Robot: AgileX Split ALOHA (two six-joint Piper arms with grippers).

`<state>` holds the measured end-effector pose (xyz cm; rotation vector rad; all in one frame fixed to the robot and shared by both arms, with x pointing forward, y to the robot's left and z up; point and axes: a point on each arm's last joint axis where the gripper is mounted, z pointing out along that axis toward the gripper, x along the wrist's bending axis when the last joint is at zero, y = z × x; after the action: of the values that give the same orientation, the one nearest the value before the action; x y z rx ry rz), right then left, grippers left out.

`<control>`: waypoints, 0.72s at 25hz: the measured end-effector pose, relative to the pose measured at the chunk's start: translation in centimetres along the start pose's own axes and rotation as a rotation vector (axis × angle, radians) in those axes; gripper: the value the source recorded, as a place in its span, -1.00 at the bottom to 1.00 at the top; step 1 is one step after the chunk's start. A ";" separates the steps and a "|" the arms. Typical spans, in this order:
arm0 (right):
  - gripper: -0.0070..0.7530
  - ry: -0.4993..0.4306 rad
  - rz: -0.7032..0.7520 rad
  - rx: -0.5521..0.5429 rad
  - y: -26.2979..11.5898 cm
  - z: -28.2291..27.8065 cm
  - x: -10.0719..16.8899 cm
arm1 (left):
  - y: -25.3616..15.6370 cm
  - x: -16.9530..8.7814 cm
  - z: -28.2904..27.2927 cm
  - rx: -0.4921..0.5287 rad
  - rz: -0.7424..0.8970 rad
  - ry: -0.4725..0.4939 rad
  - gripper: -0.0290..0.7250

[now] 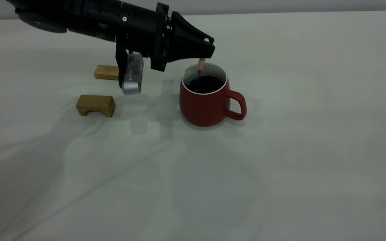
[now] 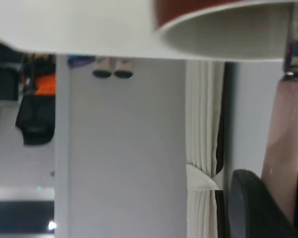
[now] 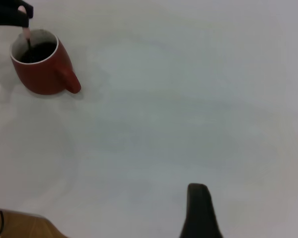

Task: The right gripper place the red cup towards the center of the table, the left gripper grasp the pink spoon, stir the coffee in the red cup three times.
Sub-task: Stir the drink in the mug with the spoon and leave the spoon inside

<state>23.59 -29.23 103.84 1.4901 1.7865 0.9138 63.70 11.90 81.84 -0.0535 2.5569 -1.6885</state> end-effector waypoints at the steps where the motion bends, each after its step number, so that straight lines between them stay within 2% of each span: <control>1: 0.56 0.000 0.000 0.000 0.0 0.0 0.0 | 0.0 0.0 0.0 -0.004 0.013 -0.004 -0.46; 10: 0.56 0.000 0.000 0.000 0.0 0.0 0.0 | -0.3 0.2 0.0 0.038 -0.007 0.018 -0.45; 12: 0.56 0.000 0.000 0.000 0.0 0.0 0.0 | -0.3 0.1 0.0 0.037 -0.009 0.016 -0.39; 18: 0.56 0.000 0.000 0.000 0.0 0.0 0.0 | -0.2 0.1 0.0 0.027 0.044 0.007 -0.01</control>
<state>23.59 -29.23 103.84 1.4901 1.7865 0.9138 63.63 11.83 82.07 0.0097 2.5204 -1.7103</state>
